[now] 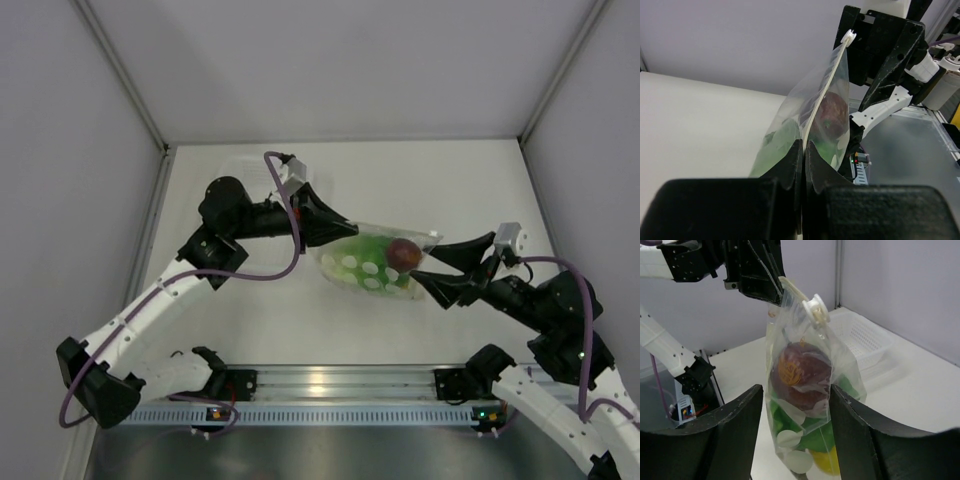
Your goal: Open the zip-top bag and remove the fake food
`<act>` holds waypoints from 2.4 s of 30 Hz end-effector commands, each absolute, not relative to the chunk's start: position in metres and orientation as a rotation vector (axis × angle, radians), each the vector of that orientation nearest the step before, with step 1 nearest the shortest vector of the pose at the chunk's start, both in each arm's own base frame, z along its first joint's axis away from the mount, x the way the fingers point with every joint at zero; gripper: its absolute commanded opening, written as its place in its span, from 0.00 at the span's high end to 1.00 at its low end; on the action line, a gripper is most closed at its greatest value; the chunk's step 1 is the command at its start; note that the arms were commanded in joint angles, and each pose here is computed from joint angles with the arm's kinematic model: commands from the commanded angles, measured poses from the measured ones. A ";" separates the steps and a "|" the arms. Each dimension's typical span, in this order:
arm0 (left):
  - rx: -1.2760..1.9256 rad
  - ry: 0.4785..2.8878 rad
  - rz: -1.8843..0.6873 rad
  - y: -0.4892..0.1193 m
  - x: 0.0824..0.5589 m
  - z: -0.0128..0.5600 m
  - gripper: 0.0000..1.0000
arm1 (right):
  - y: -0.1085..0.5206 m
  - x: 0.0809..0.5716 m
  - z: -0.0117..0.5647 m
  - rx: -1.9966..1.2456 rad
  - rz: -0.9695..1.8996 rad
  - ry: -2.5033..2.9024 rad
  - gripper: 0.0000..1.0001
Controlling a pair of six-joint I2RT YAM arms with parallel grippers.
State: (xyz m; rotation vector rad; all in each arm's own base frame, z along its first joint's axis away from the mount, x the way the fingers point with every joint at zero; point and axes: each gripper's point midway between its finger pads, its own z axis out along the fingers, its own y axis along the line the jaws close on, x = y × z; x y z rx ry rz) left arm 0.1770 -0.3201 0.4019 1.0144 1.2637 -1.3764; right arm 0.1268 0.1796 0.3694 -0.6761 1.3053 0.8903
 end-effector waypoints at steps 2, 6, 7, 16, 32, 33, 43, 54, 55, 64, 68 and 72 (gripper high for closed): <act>1.052 1.042 -1.381 -0.310 0.151 0.451 1.00 | 0.180 0.117 0.407 -0.654 0.936 1.143 0.44; 1.046 1.028 -1.370 -0.308 0.149 0.455 1.00 | 0.171 0.129 0.418 -0.591 0.869 1.121 0.44; 1.047 1.025 -1.368 -0.308 0.149 0.456 1.00 | 0.169 0.132 0.420 -0.574 0.850 1.120 0.44; 1.059 1.025 -1.374 -0.307 0.145 0.452 1.00 | 0.160 0.137 0.433 -0.574 0.759 1.073 0.41; 1.087 1.049 -1.412 -0.314 0.148 0.437 1.00 | 0.176 0.113 0.434 -0.754 0.814 1.005 0.62; 1.091 1.050 -1.416 -0.314 0.148 0.437 1.00 | 0.176 0.114 0.435 -0.751 0.812 1.008 0.62; 1.104 1.048 -1.416 -0.315 0.147 0.433 1.00 | 0.175 0.110 0.442 -0.793 0.780 0.984 0.74; 1.092 1.062 -1.411 -0.316 0.150 0.431 1.00 | 0.175 0.114 0.433 -0.801 0.763 1.030 1.00; 1.089 1.061 -1.409 -0.316 0.151 0.431 1.00 | 0.175 0.115 0.432 -0.801 0.759 1.038 1.00; 1.041 1.116 -1.313 -0.321 0.174 0.402 1.00 | 0.182 0.151 0.399 -0.789 0.721 1.315 1.00; 1.074 1.171 -1.309 -0.332 0.188 0.366 1.00 | 0.191 0.160 0.371 -0.842 0.730 1.452 1.00; 1.136 1.222 -1.344 -0.343 0.194 0.328 1.00 | 0.194 0.162 0.347 -0.874 0.730 1.514 1.00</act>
